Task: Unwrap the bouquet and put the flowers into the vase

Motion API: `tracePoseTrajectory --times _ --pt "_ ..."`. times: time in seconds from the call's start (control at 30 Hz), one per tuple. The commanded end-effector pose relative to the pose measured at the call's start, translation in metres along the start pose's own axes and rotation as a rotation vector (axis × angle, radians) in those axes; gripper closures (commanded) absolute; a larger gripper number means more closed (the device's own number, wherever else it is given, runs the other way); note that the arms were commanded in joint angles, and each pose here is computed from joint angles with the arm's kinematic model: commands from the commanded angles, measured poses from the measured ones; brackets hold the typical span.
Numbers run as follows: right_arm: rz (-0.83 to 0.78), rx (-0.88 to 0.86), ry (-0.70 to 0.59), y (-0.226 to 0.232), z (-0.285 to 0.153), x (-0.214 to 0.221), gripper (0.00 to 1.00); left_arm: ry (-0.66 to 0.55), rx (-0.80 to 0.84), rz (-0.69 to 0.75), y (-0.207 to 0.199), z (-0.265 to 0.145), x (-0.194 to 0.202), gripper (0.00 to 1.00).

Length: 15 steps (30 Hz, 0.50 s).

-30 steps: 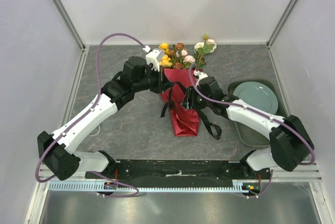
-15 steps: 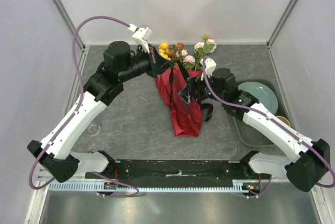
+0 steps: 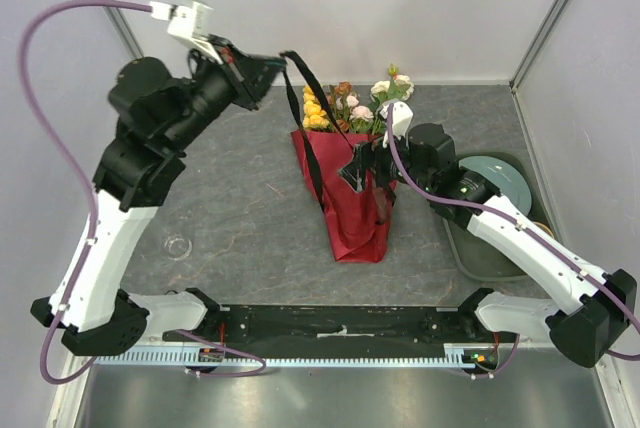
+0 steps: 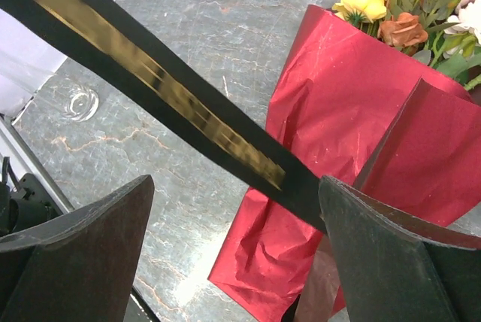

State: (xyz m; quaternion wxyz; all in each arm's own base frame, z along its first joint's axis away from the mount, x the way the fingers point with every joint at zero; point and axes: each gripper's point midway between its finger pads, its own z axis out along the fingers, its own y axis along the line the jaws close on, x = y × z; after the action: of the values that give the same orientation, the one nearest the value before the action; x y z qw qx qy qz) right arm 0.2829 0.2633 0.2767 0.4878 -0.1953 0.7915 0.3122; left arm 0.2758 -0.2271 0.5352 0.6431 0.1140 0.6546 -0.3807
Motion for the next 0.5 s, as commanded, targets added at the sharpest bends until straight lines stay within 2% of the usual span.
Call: tracePoseTrajectory --times 0.0,0.2,0.47 --pt "0.013 0.04 -0.04 -0.004 0.0 -0.011 0.02 -0.181 -0.142 0.203 0.011 -0.038 -0.073 0.98" --pt "0.022 0.083 -0.034 -0.013 -0.002 -0.003 0.02 -0.298 -0.275 0.339 0.017 -0.092 -0.124 0.98" --pt "0.021 0.093 -0.026 -0.015 0.001 -0.002 0.02 -0.381 -0.4 0.435 0.025 -0.143 -0.156 0.98"
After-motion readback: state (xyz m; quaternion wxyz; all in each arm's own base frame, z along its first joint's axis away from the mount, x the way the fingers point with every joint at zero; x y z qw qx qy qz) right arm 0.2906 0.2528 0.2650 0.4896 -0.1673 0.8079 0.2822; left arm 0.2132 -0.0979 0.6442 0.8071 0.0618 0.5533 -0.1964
